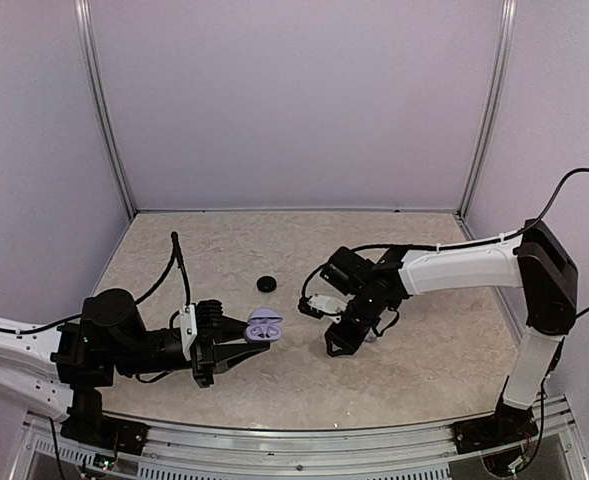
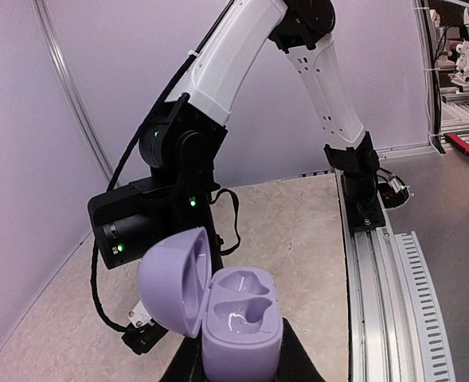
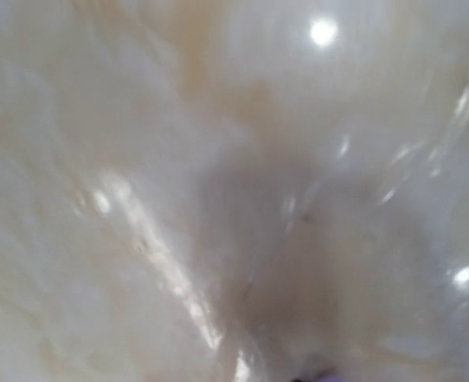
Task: Insert the wireless bluetooth earbuds into the charging case
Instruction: Adjust the left earbud at the center of the board, then pick up the left earbud from the center of the board.
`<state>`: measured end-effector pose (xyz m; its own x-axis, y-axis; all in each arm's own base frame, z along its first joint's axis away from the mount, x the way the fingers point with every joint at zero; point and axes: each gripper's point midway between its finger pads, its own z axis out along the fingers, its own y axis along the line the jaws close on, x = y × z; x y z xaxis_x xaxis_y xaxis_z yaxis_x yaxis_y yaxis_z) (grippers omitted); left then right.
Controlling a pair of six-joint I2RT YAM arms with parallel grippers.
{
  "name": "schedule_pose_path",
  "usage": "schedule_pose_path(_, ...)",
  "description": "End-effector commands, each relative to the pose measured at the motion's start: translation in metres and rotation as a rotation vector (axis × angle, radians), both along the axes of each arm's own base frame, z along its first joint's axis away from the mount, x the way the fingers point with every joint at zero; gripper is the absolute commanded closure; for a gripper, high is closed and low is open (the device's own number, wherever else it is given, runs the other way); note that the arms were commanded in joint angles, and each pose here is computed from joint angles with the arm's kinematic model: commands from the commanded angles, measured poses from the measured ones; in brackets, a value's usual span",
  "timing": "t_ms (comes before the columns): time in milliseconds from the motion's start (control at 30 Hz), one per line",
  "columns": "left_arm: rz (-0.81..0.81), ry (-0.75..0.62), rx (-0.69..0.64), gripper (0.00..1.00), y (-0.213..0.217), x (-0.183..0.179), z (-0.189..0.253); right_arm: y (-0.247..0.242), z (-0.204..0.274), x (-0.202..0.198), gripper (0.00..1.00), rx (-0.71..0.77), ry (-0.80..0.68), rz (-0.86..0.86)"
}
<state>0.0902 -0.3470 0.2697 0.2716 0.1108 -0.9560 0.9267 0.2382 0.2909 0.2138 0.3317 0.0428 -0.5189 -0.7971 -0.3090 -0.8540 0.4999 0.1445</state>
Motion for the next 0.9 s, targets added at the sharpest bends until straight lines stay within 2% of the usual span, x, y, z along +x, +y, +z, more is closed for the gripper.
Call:
schedule_pose_path(0, 0.011, -0.003, -0.053, 0.91, 0.002, 0.002, 0.018, 0.009, 0.035, 0.009, 0.63, 0.013, -0.071, 0.045)
schedule_pose_path(167, 0.011, -0.001, -0.054, 0.91, 0.003, 0.003, 0.018, -0.005, 0.020, 0.018, 0.54, -0.110, -0.080, 0.045)
schedule_pose_path(500, 0.009, 0.001, -0.055, 0.91, 0.004, 0.002, 0.018, -0.010, -0.006, 0.012, 0.51, -0.162, 0.004, 0.069)
schedule_pose_path(867, 0.008, -0.003, -0.055, 0.91, 0.004, 0.003, 0.018, -0.009, -0.022, 0.012, 0.62, -0.195, 0.044, 0.076)
